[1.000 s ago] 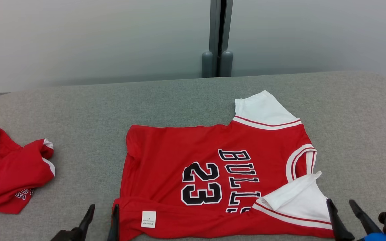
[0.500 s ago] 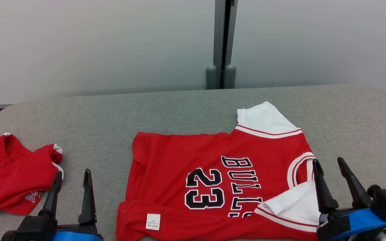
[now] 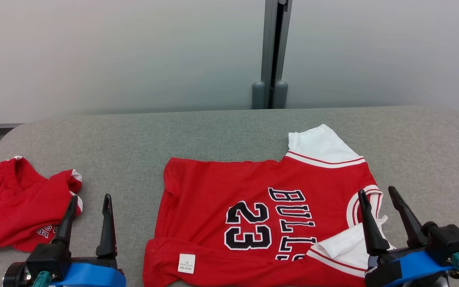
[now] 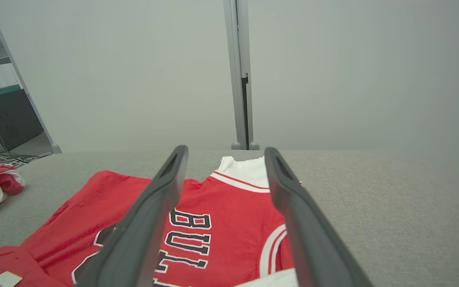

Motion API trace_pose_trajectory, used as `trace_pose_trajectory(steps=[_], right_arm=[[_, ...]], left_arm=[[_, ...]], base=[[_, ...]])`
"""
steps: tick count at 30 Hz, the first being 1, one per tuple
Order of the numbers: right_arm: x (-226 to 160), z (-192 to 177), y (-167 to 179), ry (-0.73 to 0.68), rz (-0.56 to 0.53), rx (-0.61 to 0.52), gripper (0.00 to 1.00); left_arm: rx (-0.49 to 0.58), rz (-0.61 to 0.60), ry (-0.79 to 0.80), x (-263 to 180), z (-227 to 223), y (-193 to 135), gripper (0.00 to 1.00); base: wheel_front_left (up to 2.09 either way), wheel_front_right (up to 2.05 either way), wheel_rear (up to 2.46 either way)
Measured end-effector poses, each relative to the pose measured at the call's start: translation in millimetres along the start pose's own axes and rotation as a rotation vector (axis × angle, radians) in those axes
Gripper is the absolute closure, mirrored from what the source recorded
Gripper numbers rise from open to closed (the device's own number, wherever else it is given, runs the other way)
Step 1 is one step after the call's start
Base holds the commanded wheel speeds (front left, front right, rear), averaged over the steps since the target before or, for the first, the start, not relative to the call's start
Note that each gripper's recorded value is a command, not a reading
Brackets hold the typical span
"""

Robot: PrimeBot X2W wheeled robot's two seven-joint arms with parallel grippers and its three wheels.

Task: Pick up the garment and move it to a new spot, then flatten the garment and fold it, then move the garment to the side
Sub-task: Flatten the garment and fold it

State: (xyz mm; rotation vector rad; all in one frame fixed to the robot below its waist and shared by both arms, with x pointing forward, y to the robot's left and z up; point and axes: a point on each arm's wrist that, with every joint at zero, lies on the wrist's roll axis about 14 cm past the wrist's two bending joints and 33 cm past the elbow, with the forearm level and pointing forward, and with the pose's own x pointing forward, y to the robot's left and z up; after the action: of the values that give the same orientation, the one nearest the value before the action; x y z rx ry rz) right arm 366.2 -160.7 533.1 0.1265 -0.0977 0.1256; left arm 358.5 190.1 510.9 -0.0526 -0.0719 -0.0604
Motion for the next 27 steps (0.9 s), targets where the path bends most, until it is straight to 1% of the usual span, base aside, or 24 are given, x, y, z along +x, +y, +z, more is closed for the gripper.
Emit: trace_pose_trajectory(steps=[10,27], right_arm=[[-11.6,-7.1,-17.7,0.020,-0.057,-0.009,0.00],[-15.5,-15.5,-21.6,0.055,-0.070,-0.006,0.00]], left_arm=[[-0.015,-0.002,0.052,-0.1,-16.6,-1.0,0.00],[-0.003,-0.003,0.077,1.4,-22.9,0.8,0.00]], base=[[0.00,0.00,0.00],[0.00,0.00,0.00]])
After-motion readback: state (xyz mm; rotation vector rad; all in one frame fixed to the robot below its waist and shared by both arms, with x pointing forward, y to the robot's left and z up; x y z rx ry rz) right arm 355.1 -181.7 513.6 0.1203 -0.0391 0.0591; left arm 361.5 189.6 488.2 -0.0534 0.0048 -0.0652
